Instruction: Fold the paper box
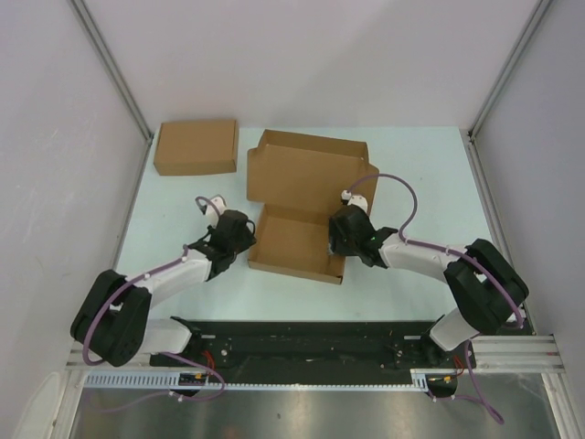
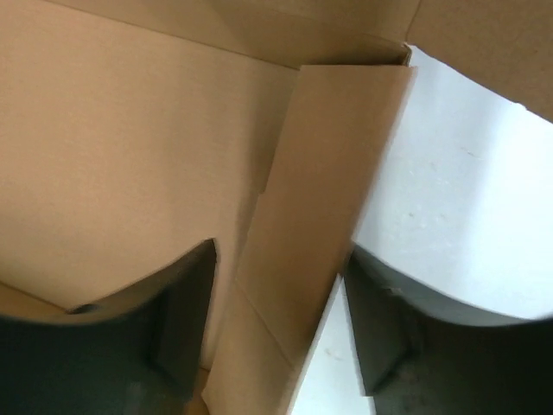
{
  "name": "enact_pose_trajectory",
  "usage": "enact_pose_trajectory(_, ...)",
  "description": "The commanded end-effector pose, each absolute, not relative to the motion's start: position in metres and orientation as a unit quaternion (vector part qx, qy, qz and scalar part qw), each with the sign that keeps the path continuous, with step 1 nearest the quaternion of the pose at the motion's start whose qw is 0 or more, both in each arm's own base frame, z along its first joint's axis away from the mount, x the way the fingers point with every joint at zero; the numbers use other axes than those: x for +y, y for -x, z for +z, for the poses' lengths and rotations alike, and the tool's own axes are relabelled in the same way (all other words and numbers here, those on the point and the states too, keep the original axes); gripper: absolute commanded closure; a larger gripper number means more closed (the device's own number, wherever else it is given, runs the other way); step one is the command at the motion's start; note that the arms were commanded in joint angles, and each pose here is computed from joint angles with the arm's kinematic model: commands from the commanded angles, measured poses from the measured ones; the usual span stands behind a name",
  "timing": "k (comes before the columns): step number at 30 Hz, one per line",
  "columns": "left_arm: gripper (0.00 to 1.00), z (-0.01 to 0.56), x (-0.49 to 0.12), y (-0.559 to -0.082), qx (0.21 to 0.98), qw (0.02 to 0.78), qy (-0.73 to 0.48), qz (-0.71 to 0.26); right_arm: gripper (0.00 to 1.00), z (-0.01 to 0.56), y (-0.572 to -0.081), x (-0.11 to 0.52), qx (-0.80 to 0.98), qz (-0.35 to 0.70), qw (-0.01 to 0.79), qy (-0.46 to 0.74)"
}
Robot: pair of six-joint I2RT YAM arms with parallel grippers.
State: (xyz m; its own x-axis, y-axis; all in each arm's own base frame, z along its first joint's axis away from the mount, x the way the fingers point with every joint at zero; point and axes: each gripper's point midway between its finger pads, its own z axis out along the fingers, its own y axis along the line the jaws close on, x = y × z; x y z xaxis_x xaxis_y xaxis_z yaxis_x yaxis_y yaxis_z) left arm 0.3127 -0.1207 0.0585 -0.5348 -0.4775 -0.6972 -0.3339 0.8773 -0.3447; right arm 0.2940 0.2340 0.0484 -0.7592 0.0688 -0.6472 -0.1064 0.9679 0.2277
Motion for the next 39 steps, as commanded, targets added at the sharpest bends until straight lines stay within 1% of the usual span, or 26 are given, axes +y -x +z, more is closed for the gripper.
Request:
enact_pose_trajectory(1, 0.48, 0.064, -0.132, -0.306, 0.867, 0.418, 0.243, -0.123, 0.42, 0.050, -0.299, 0.223, 0.934, 0.086, 0.346, 0.023)
enact_pose_trajectory(3, 0.48, 0.065, -0.133, -0.305, 0.866, 0.417, 0.244, -0.126, 0.48, 0.048, -0.298, 0.220, 0.935, 0.081, 0.343, 0.026)
enact_pose_trajectory(5, 0.48, 0.066, -0.135, -0.303, 0.866, 0.416, 0.244, -0.131, 0.50, 0.043, -0.297, 0.218, 0.939, 0.073, 0.336, 0.029)
enact_pose_trajectory(8, 0.43, 0.069, -0.136, -0.301, 0.865, 0.417, 0.245, -0.136, 0.55, 0.035, -0.294, 0.210, 0.944, 0.055, 0.323, 0.033)
enact_pose_trajectory(9, 0.39, 0.071, -0.135, -0.300, 0.862, 0.420, 0.246, -0.139, 0.62, 0.033, -0.294, 0.208, 0.945, 0.052, 0.322, 0.032)
enact_pose_trajectory(10, 0.38, 0.071, -0.135, -0.299, 0.862, 0.421, 0.246, -0.138, 0.67, 0.031, -0.294, 0.206, 0.946, 0.047, 0.319, 0.032)
enact_pose_trajectory(11, 0.35, 0.072, -0.135, -0.299, 0.861, 0.421, 0.247, -0.140, 0.76, 0.028, -0.293, 0.205, 0.947, 0.043, 0.316, 0.033)
enact_pose_trajectory(13, 0.33, 0.075, -0.135, -0.299, 0.860, 0.424, 0.247, -0.142, 0.80, 0.024, -0.293, 0.203, 0.948, 0.037, 0.313, 0.036)
enact_pose_trajectory(14, 0.32, 0.074, -0.134, -0.298, 0.860, 0.423, 0.247, -0.142, 0.80, 0.023, -0.293, 0.203, 0.949, 0.036, 0.312, 0.034)
enact_pose_trajectory(17, 0.30, 0.078, -0.135, -0.299, 0.858, 0.427, 0.246, -0.146, 0.57, 0.019, -0.294, 0.199, 0.950, 0.031, 0.308, 0.031)
enact_pose_trajectory(18, 0.30, 0.079, -0.135, -0.299, 0.858, 0.428, 0.244, -0.146, 0.57, 0.019, -0.294, 0.198, 0.951, 0.030, 0.307, 0.031)
enact_pose_trajectory(19, 0.30, 0.078, -0.135, -0.299, 0.859, 0.428, 0.242, -0.144, 0.59, 0.017, -0.294, 0.197, 0.951, 0.028, 0.306, 0.034)
enact_pose_trajectory(20, 0.30, 0.079, -0.135, -0.299, 0.859, 0.428, 0.241, -0.143, 0.68, 0.017, -0.295, 0.196, 0.951, 0.027, 0.305, 0.033)
enact_pose_trajectory(22, 0.30, 0.078, -0.135, -0.300, 0.861, 0.427, 0.239, -0.142, 0.76, 0.017, -0.295, 0.197, 0.951, 0.028, 0.305, 0.036)
enact_pose_trajectory(23, 0.30, 0.078, -0.136, -0.300, 0.862, 0.425, 0.238, -0.143, 0.86, 0.018, -0.295, 0.197, 0.951, 0.028, 0.305, 0.036)
enact_pose_trajectory(24, 0.30, 0.076, -0.136, -0.299, 0.864, 0.423, 0.236, -0.141, 0.92, 0.019, -0.294, 0.197, 0.951, 0.028, 0.306, 0.037)
enact_pose_trajectory(25, 0.30, 0.075, -0.137, -0.299, 0.865, 0.421, 0.235, -0.140, 0.97, 0.020, -0.295, 0.197, 0.950, 0.028, 0.308, 0.035)
enact_pose_trajectory(26, 0.30, 0.075, -0.137, -0.298, 0.865, 0.420, 0.234, -0.140, 1.00, 0.021, -0.296, 0.196, 0.950, 0.026, 0.310, 0.032)
enact_pose_trajectory(32, 0.30, 0.073, -0.142, -0.291, 0.870, 0.418, 0.221, -0.140, 1.00, 0.022, -0.292, 0.191, 0.947, 0.000, 0.319, 0.032)
enact_pose_trajectory(39, 0.28, 0.077, -0.142, -0.277, 0.872, 0.422, 0.203, -0.144, 1.00, 0.018, -0.287, 0.193, 0.948, -0.003, 0.318, 0.033)
